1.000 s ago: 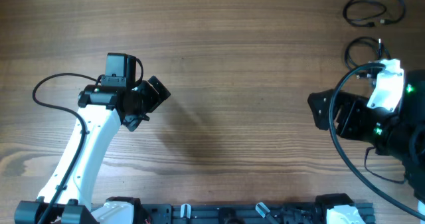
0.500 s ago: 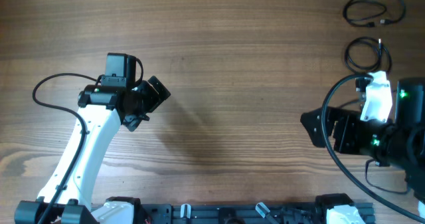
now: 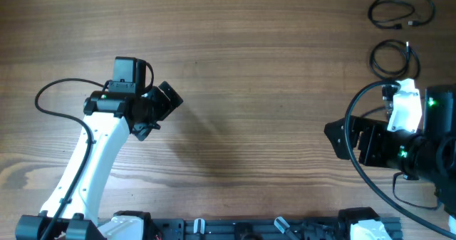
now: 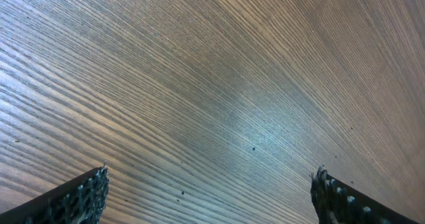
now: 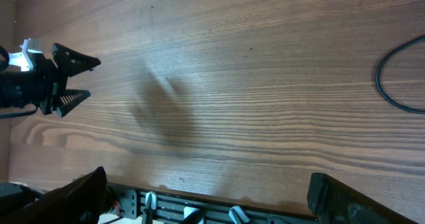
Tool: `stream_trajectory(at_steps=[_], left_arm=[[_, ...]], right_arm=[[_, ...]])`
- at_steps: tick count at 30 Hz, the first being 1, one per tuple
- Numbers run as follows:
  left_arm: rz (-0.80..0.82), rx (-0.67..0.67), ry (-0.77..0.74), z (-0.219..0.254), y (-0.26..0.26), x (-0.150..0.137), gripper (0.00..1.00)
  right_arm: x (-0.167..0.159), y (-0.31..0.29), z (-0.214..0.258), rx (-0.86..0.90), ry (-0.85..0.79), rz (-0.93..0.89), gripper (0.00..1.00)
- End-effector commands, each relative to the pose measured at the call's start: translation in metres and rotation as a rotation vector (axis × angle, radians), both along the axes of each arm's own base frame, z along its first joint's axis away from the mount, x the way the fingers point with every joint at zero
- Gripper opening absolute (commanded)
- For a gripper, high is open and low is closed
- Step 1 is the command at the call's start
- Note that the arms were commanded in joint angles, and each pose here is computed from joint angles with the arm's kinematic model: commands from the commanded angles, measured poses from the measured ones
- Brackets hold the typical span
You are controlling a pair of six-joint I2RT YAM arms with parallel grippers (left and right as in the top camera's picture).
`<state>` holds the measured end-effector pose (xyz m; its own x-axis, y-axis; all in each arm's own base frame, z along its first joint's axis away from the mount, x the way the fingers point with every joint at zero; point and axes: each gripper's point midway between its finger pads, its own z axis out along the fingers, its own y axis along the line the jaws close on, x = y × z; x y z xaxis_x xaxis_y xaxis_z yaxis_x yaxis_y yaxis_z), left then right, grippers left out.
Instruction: Untangle cables
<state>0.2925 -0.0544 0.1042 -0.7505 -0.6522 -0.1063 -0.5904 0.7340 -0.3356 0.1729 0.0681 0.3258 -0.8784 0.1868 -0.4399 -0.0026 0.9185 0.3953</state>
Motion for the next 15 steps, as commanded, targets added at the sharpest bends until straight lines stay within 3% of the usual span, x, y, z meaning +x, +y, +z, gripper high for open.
stream_trajectory(at_steps=[1, 15], left_arm=[[0.006, 0.007, 0.017, -0.005, 0.002, -0.002, 1.0], [0.006, 0.007, 0.017, -0.005, 0.002, -0.002, 1.0]], right_arm=[[0.003, -0.003, -0.002, -0.027, 0.0, 0.003, 1.0], [-0.011, -0.004, 0.008, -0.02, -0.065, 0.002, 1.0]])
